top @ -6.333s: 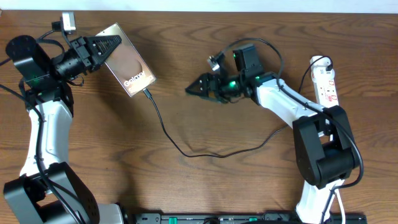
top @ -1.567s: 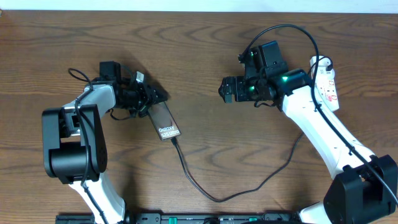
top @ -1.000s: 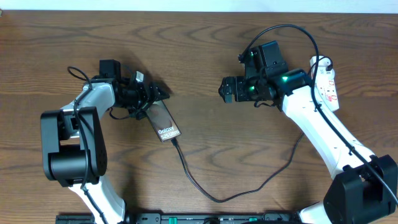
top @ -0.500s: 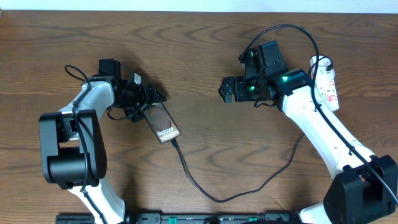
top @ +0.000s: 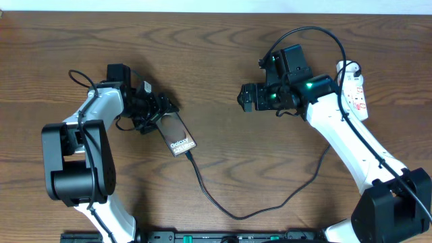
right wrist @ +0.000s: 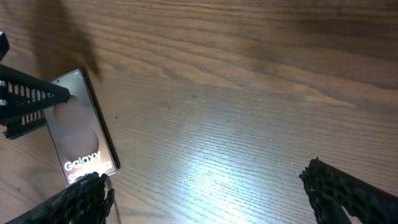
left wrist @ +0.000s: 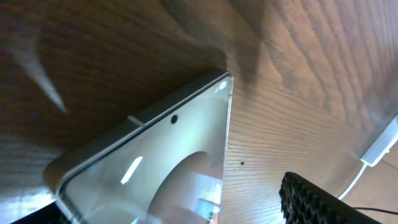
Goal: Plug charger to phone and switch on socket
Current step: 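Lay the phone flat on the table and release it with the left gripper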
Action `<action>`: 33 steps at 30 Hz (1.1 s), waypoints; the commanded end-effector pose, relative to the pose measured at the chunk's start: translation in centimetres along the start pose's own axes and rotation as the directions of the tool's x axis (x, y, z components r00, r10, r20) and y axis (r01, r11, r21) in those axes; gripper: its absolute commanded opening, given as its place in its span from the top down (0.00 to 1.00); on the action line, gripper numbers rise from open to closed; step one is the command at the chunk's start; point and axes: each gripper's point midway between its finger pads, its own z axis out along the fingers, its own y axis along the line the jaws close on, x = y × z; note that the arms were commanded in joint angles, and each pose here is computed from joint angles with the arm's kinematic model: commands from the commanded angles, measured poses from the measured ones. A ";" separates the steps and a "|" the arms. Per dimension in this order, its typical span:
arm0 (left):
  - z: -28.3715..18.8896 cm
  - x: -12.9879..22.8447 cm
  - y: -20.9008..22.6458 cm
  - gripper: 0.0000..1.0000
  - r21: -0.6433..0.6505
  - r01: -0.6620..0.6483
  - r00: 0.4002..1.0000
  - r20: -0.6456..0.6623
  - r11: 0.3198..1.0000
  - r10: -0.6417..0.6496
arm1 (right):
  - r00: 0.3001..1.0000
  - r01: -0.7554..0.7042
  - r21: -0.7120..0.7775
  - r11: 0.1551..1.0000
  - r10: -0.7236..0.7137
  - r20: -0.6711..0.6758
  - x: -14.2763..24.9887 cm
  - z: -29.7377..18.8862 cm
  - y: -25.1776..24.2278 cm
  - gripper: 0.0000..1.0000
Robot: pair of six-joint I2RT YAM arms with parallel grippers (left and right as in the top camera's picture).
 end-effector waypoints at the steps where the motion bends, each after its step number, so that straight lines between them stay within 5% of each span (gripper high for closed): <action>1: 1.6 1.2 5.8 0.16 -0.225 0.057 0.998 -0.021 0.973 -0.064 | 1.000 0.013 0.003 1.000 -0.014 0.015 -0.5 -0.4 0.1 0.01; 26: 1.5 1.3 5.9 0.16 -0.236 0.059 0.998 -0.022 0.970 -0.066 | 1.000 0.011 0.007 1.000 -0.011 0.005 -0.2 -0.4 0.0 0.01; 33: -1.6 -0.3 6.8 0.16 -0.373 0.039 0.997 0.083 0.927 -0.008 | 1.000 0.008 0.011 1.000 -0.008 -0.004 0.0 -0.4 -0.1 0.01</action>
